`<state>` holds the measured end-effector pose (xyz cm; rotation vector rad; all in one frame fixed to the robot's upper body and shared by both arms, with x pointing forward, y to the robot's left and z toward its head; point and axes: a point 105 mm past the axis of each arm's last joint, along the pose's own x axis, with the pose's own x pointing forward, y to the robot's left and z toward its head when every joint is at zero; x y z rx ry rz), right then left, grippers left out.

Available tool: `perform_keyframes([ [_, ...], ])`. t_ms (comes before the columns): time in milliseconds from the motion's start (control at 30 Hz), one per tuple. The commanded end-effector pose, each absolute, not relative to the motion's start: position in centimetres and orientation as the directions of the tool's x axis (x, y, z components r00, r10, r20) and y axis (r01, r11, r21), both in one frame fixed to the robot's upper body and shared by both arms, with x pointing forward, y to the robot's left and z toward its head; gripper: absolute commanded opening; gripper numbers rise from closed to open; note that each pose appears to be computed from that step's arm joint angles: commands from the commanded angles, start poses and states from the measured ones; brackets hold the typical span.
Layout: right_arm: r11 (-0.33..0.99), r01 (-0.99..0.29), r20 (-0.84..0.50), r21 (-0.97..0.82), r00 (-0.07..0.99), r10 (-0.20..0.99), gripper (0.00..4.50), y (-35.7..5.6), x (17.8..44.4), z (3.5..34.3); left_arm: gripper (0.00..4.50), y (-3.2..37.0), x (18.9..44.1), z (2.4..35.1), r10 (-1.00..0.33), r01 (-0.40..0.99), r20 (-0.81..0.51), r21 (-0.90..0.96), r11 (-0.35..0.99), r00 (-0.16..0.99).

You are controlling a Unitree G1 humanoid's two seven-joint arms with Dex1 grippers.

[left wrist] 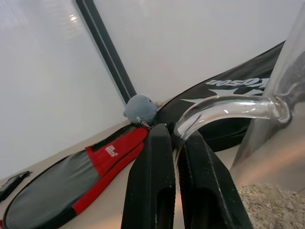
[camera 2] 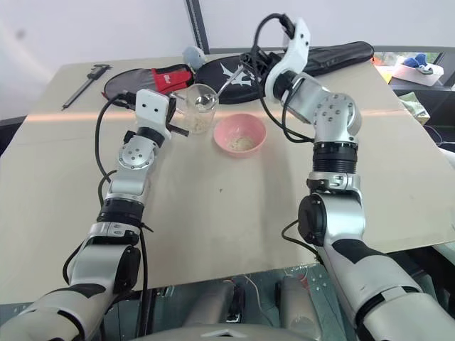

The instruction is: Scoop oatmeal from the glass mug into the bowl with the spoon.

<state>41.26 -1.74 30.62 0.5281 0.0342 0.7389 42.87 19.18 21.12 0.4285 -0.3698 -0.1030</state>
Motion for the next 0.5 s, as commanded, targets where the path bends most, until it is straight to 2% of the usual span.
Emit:
perform_keyframes([
  [33, 0.570, -0.688, 0.208, 0.448, 0.701, 0.682, 0.00, -0.3, 40.0, 31.5, 0.02, 18.2, 42.4, 24.8, -0.201, -0.005, 0.448, 0.418, 0.909, 0.871],
  [100, 0.589, -0.681, 0.203, 0.436, 0.712, 0.672, 0.00, -0.2, 40.2, 31.1, 0.02, 18.0, 42.4, 24.9, -0.204, -0.005, 0.452, 0.420, 0.907, 0.868],
  [200, 0.642, -0.703, 0.207, 0.306, 0.707, 0.676, 0.00, 0.7, 39.8, 31.0, 0.02, 17.8, 42.3, 25.3, -0.211, -0.006, 0.461, 0.426, 0.905, 0.862],
  [367, 0.673, -0.739, 0.164, 0.014, 0.666, 0.728, 0.00, 3.9, 38.5, 28.4, 0.02, 16.8, 42.0, 26.3, -0.229, 0.007, 0.492, 0.413, 0.911, 0.840],
  [500, 0.617, -0.774, 0.168, 0.143, 0.633, 0.756, 0.00, 4.7, 38.1, 27.8, 0.02, 16.8, 42.2, 26.3, -0.226, 0.011, 0.490, 0.402, 0.915, 0.842],
])
